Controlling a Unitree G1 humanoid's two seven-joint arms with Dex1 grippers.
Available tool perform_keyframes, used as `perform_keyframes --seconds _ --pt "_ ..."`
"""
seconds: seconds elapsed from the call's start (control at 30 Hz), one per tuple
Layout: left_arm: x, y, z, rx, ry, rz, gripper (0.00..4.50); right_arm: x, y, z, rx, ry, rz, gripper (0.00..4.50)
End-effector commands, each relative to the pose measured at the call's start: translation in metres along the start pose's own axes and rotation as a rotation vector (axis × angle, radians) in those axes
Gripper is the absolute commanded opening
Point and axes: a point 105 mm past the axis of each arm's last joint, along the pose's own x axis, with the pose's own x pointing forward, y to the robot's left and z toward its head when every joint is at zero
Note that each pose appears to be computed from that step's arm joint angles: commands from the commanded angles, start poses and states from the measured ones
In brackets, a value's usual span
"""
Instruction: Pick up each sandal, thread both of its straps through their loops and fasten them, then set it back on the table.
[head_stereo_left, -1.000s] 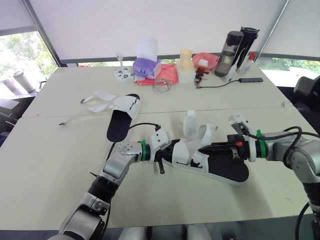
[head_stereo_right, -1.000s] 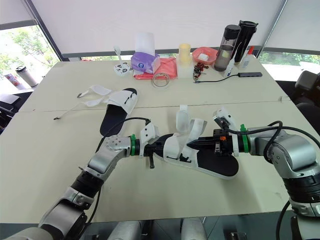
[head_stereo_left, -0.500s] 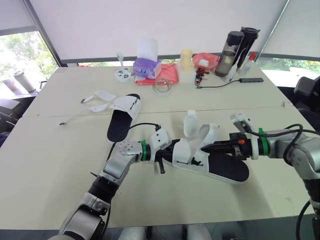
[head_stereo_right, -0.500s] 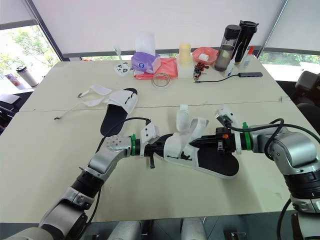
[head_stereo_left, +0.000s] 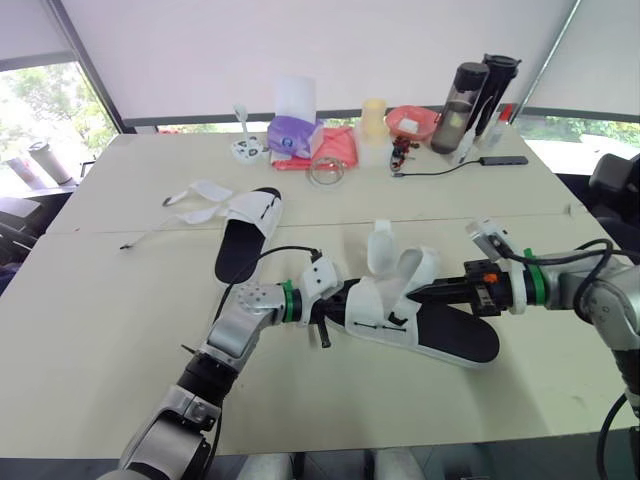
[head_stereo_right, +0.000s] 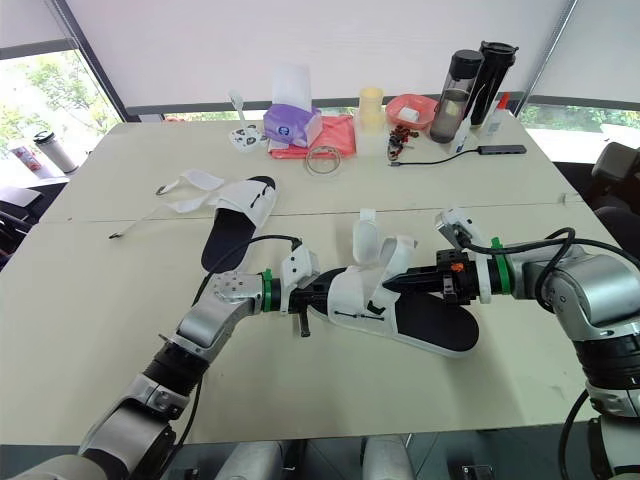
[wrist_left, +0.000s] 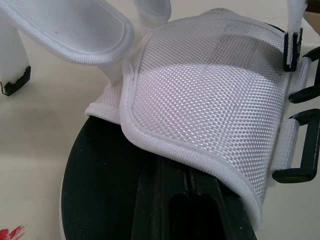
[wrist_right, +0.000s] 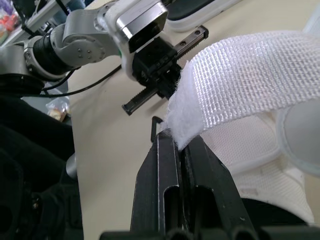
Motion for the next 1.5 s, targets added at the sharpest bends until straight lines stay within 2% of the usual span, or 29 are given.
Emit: perform_keyframes --seconds 0.03,0.43,0.6,0.7,0.9,1.1,1.2,1.3,1.5 --pt "0.001 -0.003 -0.007 -0.026 0.013 -0.005 0.0 0.0 0.007 0.007 -0.021 0.001 0.034 0.08" --pt "0.002 -0.005 -0.009 -0.031 0.014 -0.002 0.0 0.011 0.0 0.001 0.013 0.035 0.045 0.08" --pt "0.001 -0.003 -0.008 -0.031 0.012 0.01 0.0 0.013 -0.004 0.007 0.019 -0.041 0.012 0.08" --pt "0.0 -0.004 -0.01 -0.032 0.014 0.01 0.0 0.012 -0.003 0.007 0.031 -0.084 -0.003 0.97" --pt "0.0 -0.004 -0.01 -0.033 0.015 0.013 0.0 0.011 0.004 0.007 0.057 -0.149 -0.057 3.9" --pt "0.002 -0.003 -0.011 -0.033 0.018 0.007 0.0 0.012 0.013 0.014 0.141 -0.3 -0.101 3.9" --pt "0.003 -0.003 -0.011 -0.032 0.019 0.005 0.0 0.014 0.016 0.015 0.18 -0.331 -0.108 3.9" --pt "0.003 -0.002 -0.011 -0.031 0.019 0.005 0.0 0.02 0.017 0.012 0.203 -0.338 -0.125 3.09" --pt "0.003 -0.002 -0.01 -0.031 0.015 0.005 0.0 0.028 0.025 0.0 0.216 -0.269 -0.128 0.03"
